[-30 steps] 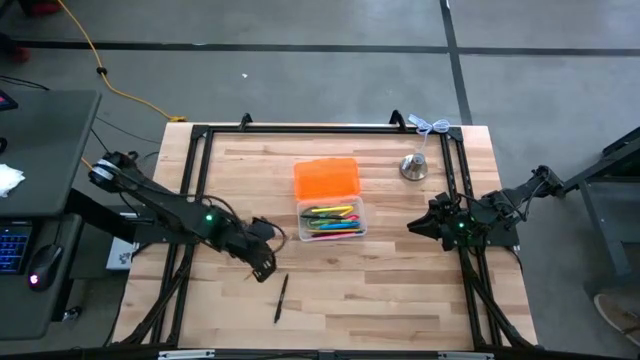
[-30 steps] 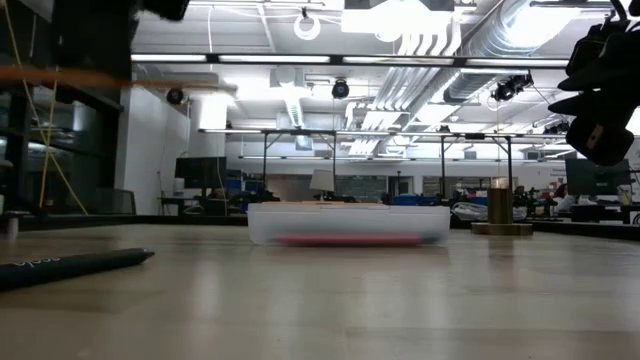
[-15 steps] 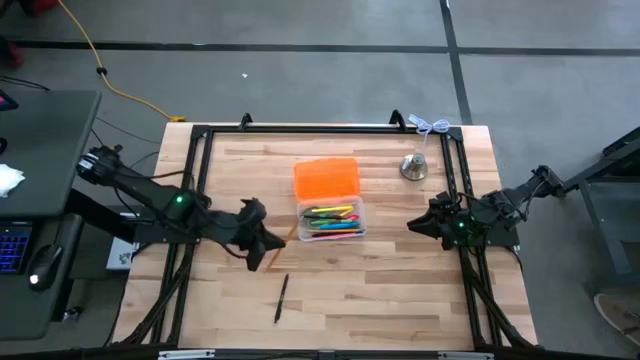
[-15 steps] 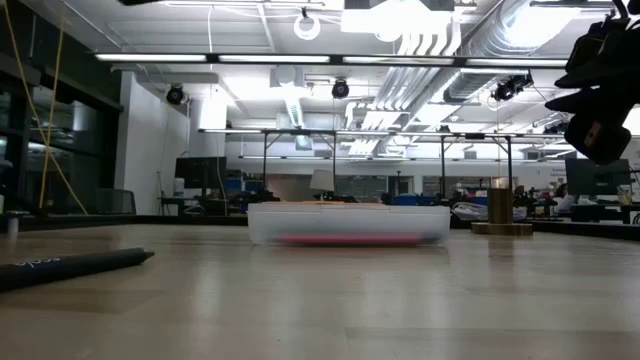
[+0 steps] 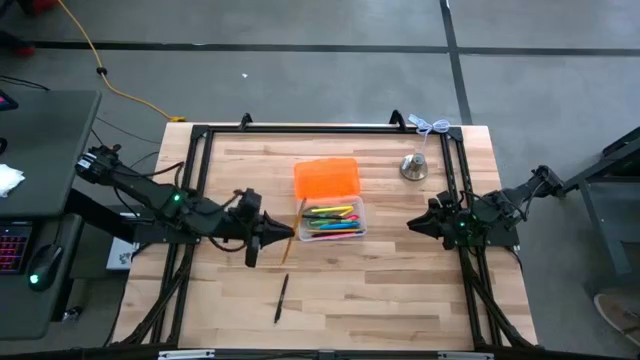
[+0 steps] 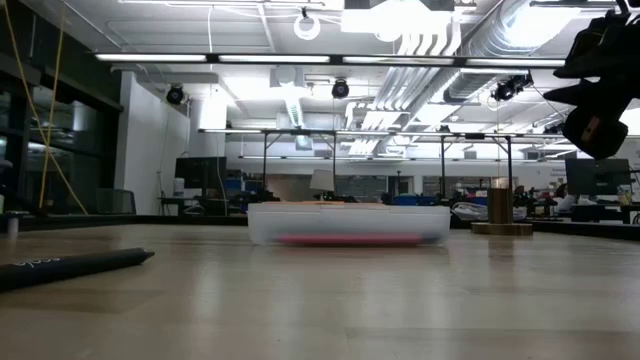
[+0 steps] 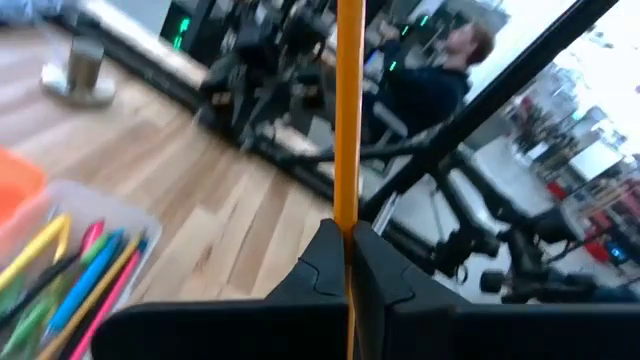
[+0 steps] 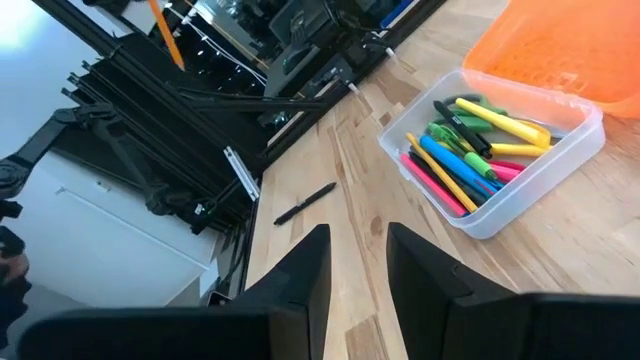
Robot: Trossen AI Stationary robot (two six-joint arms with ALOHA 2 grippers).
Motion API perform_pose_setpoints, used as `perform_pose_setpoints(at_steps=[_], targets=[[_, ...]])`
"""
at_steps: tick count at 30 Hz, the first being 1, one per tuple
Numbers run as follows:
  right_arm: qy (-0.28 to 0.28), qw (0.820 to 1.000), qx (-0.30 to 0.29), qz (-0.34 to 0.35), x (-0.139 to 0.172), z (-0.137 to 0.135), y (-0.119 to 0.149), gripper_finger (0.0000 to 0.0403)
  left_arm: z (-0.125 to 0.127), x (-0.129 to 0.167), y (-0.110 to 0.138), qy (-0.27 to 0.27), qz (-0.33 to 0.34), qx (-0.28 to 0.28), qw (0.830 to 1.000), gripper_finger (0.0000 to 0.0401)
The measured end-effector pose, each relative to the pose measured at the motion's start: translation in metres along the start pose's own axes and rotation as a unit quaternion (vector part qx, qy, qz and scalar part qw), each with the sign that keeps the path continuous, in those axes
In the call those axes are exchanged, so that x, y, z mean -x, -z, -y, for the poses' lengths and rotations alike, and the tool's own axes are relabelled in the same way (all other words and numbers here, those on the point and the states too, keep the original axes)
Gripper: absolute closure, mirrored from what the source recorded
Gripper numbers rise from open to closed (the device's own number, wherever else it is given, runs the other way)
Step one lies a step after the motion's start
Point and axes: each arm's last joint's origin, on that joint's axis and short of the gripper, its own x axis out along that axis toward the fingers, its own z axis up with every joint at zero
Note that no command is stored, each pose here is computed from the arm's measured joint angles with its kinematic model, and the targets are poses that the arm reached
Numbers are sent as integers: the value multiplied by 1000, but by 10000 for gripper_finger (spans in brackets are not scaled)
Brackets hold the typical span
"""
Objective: Pick & place school supplies into a supply box
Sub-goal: Put the yellow pen into the container
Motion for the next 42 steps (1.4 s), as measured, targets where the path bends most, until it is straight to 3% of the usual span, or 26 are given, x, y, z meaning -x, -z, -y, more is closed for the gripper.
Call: perform_pose_setpoints(at_steps=[21,32,42], targets=[[-30,999,0,-35,0,-2,2,325,20,3,-34,10,227,-47,973,373],[-45,998,0,-52,0,-3,3,325,27,-15,-28,34,254,-63,965,373],[-47,998,-1,-50,0,-3,3,325,35,-30,-21,110,262,-71,956,373]])
